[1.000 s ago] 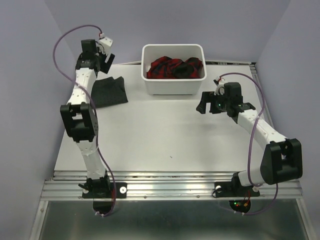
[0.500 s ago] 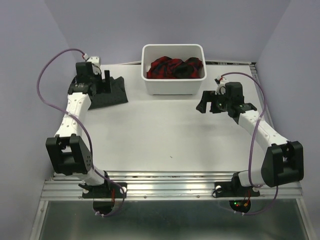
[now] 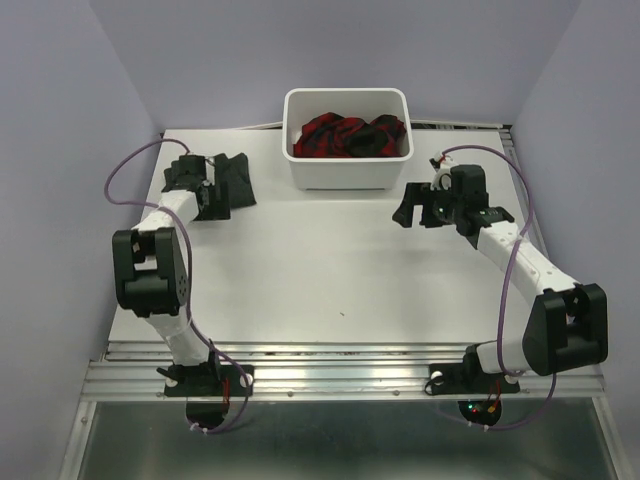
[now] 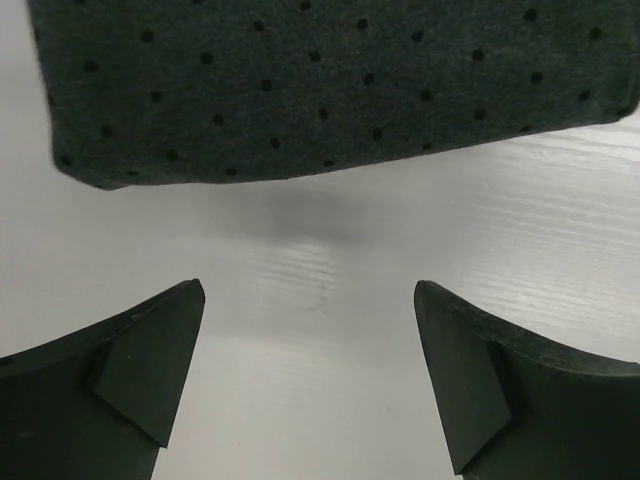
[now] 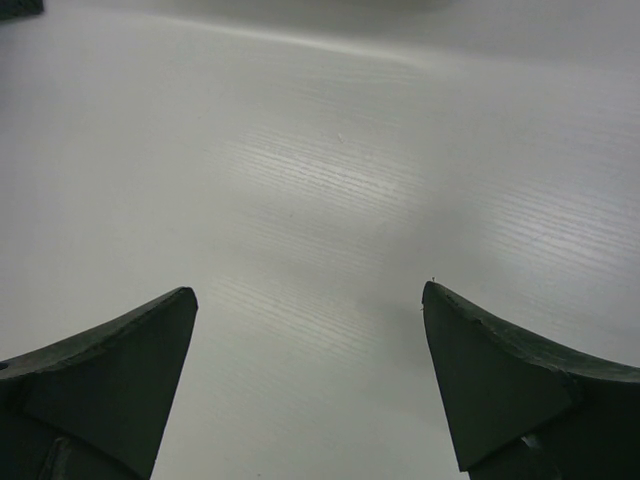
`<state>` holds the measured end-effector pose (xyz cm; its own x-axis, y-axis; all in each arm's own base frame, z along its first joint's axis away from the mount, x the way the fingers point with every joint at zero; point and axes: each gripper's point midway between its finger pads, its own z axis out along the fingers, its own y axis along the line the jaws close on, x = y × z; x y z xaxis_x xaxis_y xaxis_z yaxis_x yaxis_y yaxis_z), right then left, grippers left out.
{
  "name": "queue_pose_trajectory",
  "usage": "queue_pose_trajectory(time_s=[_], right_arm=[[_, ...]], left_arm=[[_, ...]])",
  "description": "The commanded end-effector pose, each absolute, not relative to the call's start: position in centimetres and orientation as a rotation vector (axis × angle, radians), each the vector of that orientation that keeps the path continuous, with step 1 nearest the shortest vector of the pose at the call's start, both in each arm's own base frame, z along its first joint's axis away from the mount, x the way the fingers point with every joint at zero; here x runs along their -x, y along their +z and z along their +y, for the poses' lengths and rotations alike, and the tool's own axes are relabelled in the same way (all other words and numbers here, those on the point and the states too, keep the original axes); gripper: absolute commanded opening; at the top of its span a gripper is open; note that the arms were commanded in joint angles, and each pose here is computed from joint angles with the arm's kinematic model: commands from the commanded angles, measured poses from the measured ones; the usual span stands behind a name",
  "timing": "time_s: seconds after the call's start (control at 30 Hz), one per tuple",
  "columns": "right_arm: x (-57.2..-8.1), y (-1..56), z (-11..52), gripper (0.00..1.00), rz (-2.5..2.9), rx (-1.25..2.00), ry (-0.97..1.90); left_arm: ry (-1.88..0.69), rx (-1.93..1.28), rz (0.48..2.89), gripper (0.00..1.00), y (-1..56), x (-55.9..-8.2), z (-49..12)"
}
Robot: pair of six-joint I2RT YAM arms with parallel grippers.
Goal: Fold and stack the skirts
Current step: Neatly place the folded skirt to the corner
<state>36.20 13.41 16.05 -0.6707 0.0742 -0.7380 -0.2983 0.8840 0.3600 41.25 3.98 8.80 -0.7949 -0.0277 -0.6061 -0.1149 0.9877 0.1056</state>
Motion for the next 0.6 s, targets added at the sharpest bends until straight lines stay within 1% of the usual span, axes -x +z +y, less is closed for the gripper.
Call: queue_pose_trajectory(time_s=[0.0,0.17,0.3,0.4,0.43,0.47,0.53,0.57], right_arm=[[-36.3,17.5,13.0,1.0,2.191,0.166,0.569],[-36.3,17.2,13.1,1.0,2.197,0.174,0.578],[-36.5,17.1,13.2,1.0,2.199,0.177,0.58],[-36.6,17.1,13.3,1.0,2.202,0.177,0.589],[-36.7,17.0,13.4,1.0,2.205,0.177,0.59],[-36.8,17.2,13.4,1.0,2.2,0.178,0.59],[-36.9,17.2,13.4,1.0,2.199,0.178,0.59],[-36.9,17.1,13.4,1.0,2.202,0.179,0.592]], left_arm=[[0.186,0.122,2.483,0.98,7.3,-43.8,4.4],[0.132,0.125,2.48,0.98,6.2,-45.9,4.1],[0.136,0.037,2.472,0.98,5.8,-47.4,4.3],[0.092,-0.062,2.469,0.98,4.7,-48.7,4.8],[0.084,-0.075,2.45,0.98,5.2,-49.7,5.0],[0.094,-0.101,2.469,0.98,4.2,-49.9,5.5],[0.112,-0.124,2.458,0.98,4.4,-51.1,6.0],[0.115,-0.142,2.472,0.98,3.5,-51.4,6.2]])
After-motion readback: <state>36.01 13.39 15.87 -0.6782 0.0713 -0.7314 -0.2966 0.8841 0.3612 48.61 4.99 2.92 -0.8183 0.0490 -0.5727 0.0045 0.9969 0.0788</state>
